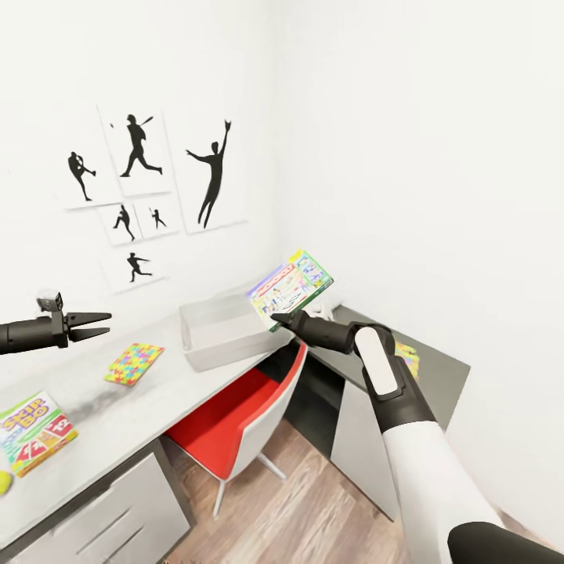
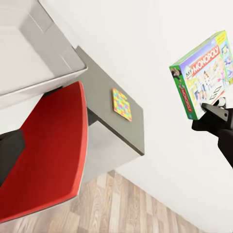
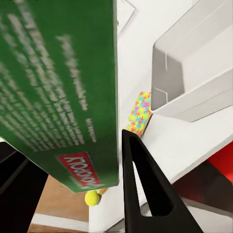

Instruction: Put all the toys in the child's room - the three board games (two on the bed and one on the table), the two jigsaw puzzles on the table, and the tennis ball on the table - inside the toy box on the table in the child's room.

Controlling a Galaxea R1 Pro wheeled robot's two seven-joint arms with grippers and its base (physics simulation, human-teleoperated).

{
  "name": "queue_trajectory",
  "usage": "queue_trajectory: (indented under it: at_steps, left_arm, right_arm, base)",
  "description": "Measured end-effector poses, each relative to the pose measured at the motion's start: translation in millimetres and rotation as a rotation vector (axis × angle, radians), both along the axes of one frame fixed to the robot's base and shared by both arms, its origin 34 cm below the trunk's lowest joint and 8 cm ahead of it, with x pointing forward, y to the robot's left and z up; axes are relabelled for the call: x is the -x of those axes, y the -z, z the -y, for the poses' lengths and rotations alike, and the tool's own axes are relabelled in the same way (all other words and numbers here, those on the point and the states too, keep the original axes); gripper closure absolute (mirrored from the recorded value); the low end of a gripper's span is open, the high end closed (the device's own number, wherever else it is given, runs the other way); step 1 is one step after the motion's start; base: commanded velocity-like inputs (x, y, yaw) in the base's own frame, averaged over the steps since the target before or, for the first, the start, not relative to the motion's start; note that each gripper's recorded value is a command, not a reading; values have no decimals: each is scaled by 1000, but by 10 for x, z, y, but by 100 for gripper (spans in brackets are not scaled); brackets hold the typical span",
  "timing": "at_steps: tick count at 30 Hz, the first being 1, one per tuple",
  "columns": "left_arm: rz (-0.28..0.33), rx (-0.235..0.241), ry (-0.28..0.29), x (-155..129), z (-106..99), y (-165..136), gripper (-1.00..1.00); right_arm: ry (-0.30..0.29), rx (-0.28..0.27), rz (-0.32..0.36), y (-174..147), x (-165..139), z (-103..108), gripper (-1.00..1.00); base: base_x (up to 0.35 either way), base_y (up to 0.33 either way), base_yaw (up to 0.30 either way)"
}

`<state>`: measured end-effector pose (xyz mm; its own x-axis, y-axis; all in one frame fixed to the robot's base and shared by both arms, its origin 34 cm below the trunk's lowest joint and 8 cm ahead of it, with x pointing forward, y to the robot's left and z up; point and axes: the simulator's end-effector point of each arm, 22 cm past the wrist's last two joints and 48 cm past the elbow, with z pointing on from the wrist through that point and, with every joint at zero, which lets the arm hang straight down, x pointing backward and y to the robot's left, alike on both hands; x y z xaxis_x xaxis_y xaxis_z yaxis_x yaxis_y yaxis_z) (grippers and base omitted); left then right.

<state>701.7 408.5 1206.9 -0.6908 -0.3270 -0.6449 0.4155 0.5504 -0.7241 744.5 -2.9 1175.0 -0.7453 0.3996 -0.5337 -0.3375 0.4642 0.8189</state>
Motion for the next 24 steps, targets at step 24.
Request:
queue_trajectory:
  at_steps: [24]
  left_arm:
    - [7,2,3,10,16,-36,-100]
  right_arm:
    - [2,3,9,-39,8,7,100]
  base:
    - [127,4,256]
